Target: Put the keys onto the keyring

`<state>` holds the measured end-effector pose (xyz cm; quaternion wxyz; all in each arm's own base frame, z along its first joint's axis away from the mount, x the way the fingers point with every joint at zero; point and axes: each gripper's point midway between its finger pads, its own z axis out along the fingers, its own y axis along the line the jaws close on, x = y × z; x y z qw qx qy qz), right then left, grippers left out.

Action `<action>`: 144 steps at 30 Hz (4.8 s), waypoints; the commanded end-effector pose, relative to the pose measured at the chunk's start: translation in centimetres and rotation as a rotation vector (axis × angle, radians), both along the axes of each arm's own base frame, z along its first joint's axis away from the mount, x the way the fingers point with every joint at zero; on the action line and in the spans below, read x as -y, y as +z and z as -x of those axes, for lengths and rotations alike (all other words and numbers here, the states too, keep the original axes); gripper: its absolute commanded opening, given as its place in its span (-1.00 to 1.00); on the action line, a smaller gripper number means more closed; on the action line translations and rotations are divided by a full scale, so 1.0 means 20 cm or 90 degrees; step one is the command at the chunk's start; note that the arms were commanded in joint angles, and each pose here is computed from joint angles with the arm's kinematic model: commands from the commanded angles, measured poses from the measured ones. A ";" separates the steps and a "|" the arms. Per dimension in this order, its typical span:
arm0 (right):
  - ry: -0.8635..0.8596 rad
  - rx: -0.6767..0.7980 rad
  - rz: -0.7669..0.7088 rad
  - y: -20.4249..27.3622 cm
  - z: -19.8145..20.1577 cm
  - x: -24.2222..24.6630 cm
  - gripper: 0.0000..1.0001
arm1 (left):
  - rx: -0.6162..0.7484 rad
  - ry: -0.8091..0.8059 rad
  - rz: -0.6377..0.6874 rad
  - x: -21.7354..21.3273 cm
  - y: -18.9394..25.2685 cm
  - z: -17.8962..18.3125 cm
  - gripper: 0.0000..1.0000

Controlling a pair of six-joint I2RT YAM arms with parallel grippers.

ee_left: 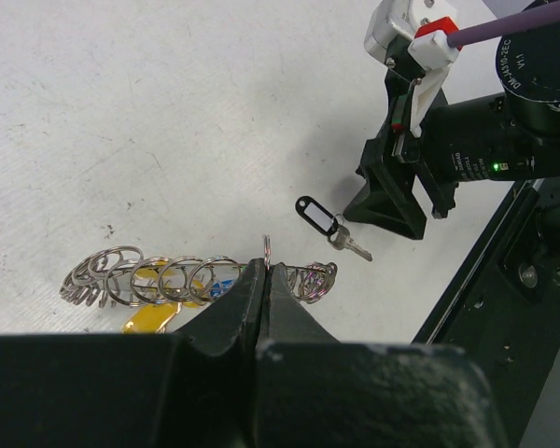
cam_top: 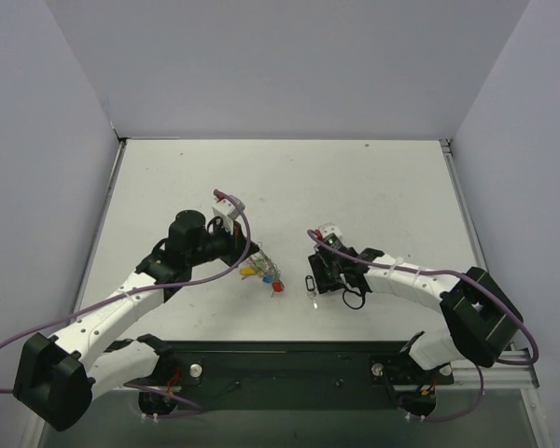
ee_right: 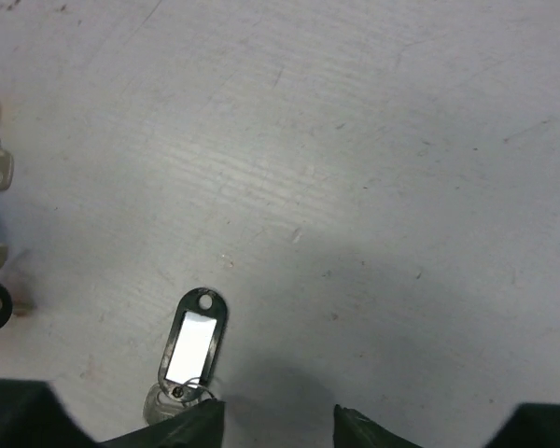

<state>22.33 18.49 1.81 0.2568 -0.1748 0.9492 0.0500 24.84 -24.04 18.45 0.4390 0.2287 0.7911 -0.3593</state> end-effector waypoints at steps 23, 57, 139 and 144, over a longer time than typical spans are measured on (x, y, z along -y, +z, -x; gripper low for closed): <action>0.128 -0.039 -0.175 -0.04 0.07 -0.22 -0.45 | 0.074 -0.026 0.028 0.05 0.13 -0.01 -1.00; 0.169 -0.024 -0.173 0.01 0.03 -0.27 0.20 | 0.077 -0.029 0.021 0.06 0.13 -0.01 -1.00; -0.203 -0.249 -0.313 -0.01 0.46 -0.05 -0.37 | 0.086 -0.014 0.007 0.05 0.14 0.03 -1.00; -0.215 -0.249 -0.301 -0.05 0.46 -0.02 -0.45 | 0.086 -0.016 0.008 0.06 0.13 0.03 -1.00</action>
